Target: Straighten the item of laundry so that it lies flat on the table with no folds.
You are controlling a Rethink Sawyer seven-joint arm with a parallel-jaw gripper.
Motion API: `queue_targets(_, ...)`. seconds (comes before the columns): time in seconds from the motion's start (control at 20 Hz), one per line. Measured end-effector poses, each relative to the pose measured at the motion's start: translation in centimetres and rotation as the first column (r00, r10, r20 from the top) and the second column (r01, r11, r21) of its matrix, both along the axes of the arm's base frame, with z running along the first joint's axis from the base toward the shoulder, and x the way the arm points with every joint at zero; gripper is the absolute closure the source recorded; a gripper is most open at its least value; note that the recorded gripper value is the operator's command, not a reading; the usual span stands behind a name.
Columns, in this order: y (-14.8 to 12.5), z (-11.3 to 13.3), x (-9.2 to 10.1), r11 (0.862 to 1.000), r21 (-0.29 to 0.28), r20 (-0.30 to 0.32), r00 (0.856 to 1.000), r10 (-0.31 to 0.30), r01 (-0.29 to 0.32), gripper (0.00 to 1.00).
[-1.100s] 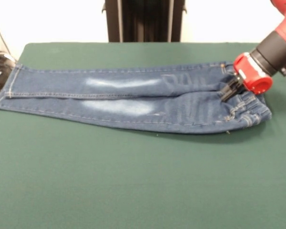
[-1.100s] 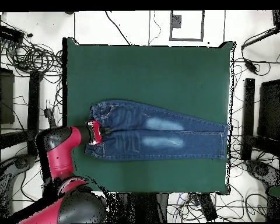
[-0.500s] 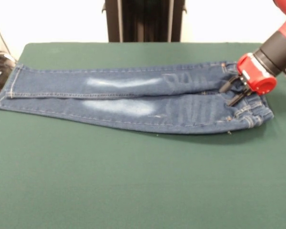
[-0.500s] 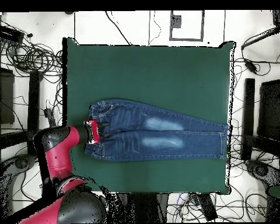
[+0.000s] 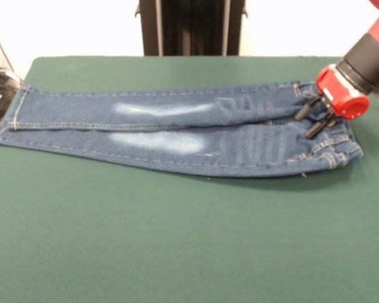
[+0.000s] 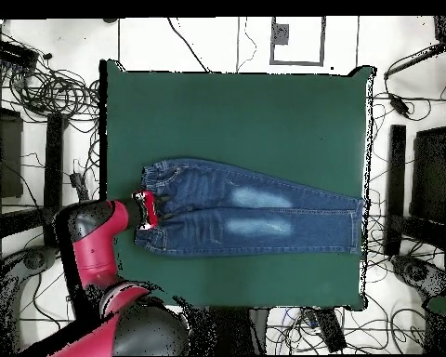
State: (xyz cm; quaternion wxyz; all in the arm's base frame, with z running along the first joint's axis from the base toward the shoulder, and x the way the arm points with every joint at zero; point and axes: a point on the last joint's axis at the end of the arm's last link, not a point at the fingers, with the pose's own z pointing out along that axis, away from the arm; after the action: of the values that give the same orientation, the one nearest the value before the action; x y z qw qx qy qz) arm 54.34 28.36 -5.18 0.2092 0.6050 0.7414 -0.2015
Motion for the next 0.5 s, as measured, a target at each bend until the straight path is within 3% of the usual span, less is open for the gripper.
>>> queue_targets(0.15,-0.7,1.5,0.7,0.997,0.082,-0.002,1.000,-0.008,0.009,0.00)
queue_targets(0.2,-1.4,2.5,1.5,0.990,0.143,0.010,1.000,0.001,-0.003,0.00)
queue_targets(0.3,-1.7,2.9,1.9,0.985,0.170,0.016,1.000,0.008,-0.011,0.00)
queue_targets(0.5,-3.2,4.3,3.6,0.964,0.263,0.044,0.999,0.033,-0.043,0.00)
